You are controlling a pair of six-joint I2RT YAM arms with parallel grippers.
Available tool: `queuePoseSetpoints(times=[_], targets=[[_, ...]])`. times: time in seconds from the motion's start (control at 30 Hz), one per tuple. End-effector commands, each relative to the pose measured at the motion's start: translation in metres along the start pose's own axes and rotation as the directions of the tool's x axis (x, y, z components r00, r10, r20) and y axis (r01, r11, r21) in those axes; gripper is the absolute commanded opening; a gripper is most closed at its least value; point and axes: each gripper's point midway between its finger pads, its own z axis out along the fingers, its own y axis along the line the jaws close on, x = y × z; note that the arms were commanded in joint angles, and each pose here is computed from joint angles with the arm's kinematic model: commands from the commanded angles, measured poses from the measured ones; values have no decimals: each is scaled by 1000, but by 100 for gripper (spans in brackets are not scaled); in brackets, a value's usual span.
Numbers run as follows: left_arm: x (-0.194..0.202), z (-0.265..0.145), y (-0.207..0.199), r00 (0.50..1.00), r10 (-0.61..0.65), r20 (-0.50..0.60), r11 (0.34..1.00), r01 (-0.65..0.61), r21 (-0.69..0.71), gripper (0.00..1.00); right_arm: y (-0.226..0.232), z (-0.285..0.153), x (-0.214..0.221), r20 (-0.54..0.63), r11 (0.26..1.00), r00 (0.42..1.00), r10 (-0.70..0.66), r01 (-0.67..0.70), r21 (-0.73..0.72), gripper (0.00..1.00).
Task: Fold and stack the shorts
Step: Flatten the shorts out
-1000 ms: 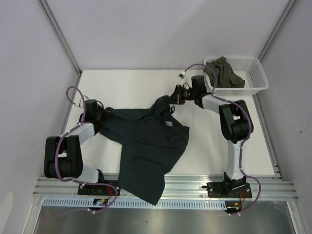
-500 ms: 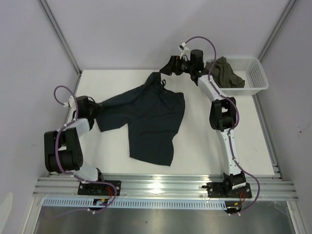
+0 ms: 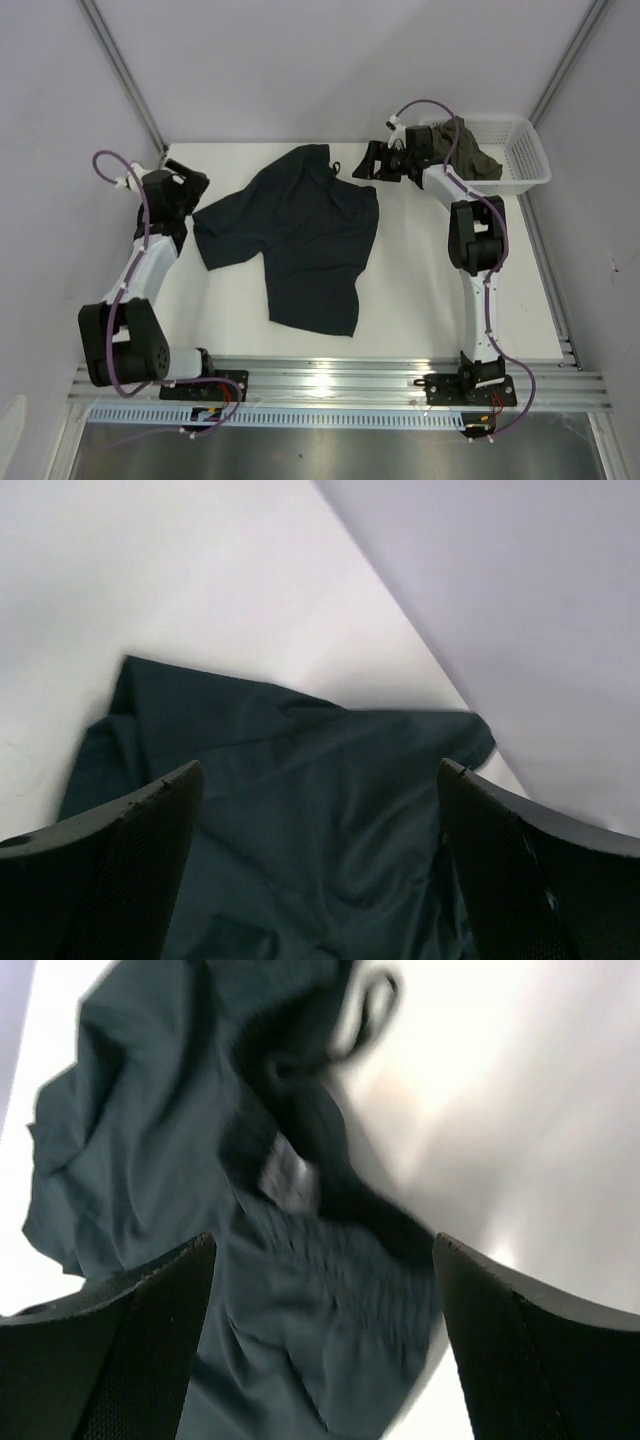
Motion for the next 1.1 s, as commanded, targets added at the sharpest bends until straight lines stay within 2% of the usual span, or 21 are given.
queuePoseSetpoints(times=[0.0, 0.07, 0.13, 0.17, 0.2, 0.37, 0.43, 0.57, 0.7, 0.83, 0.93, 1.07], targets=[[10, -30, -37, 981, 192, -8, 981, -192, 28, 99, 2, -31, -5, 37, 997, 998, 42, -44, 66, 89], [43, -49, -59, 955, 290, -55, 954, -284, 97, 99, -2, -36, 3, 43, 991, 997, 57, -62, 116, 88], [58, -60, -66, 936, 347, -60, 935, -339, 105, 99, -7, -44, 18, 20, 982, 996, 81, -84, 170, 87], [77, -73, -79, 911, 406, -73, 907, -391, 159, 99, -12, -45, 22, 17, 974, 995, 94, -95, 206, 86], [86, -78, -78, 894, 440, -80, 893, -426, 148, 99, -18, -47, 32, -3, 964, 992, 125, -121, 236, 86], [143, -121, -104, 775, 623, -101, 768, -583, 264, 99, -30, -40, 43, 2, 955, 985, 172, -168, 245, 81], [157, -132, -101, 736, 669, -104, 731, -625, 273, 99, -34, -35, 42, 20, 953, 981, 191, -190, 236, 79], [203, -164, -104, 665, 738, -112, 651, -659, 378, 99, -37, -26, 38, 36, 950, 974, 222, -225, 215, 72], [243, -178, -96, 573, 811, -120, 566, -717, 407, 99, -39, -16, 32, 45, 951, 970, 239, -243, 194, 64], [286, -186, -83, 479, 862, -168, 501, -750, 432, 99, -41, -7, 39, 30, 948, 967, 253, -254, 192, 63], [308, -199, -84, 438, 881, -179, 468, -748, 472, 99, -39, -1, 46, 22, 949, 964, 266, -266, 170, 59], [336, -215, -82, 362, 916, -174, 399, -771, 496, 99, -37, 5, 50, 9, 951, 963, 268, -266, 156, 48]])
